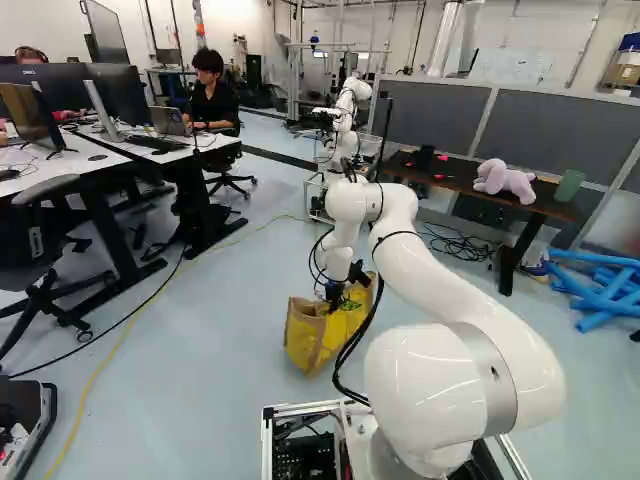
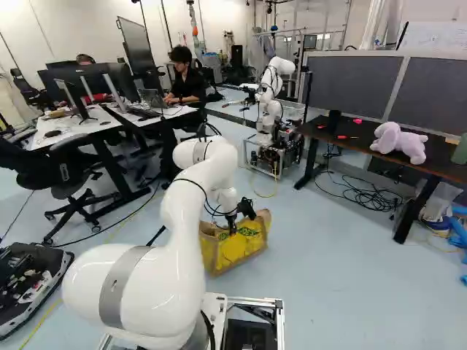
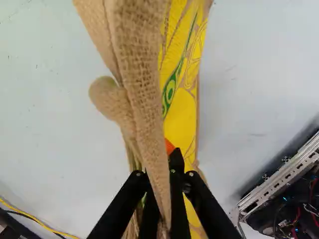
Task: Pick up the bag on the ground and place it on the table
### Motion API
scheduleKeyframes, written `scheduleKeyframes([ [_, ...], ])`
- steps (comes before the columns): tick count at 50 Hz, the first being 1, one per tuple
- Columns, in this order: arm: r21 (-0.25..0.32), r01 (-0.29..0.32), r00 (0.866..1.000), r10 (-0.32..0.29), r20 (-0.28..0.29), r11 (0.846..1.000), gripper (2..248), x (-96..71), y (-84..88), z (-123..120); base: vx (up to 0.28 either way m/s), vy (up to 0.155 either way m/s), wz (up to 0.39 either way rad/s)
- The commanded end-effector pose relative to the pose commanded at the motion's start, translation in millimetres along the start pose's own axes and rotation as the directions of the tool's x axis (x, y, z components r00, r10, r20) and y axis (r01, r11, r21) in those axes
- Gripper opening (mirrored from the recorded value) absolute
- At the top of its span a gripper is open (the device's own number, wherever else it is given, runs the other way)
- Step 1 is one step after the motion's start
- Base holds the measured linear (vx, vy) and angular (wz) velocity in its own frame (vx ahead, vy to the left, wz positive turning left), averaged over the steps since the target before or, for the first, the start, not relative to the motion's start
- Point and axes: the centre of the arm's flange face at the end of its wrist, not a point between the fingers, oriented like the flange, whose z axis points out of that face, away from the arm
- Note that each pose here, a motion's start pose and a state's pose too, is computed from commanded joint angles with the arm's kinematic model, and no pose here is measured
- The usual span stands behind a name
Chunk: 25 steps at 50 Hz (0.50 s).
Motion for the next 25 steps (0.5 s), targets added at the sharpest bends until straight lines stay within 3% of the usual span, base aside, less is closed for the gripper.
scheduleKeyframes([
  [25,-0.025,0.086,0.996,-0.086,0.004,0.996,21,-7.7,13.8,-37.6,0.0,0.0,0.0],
])
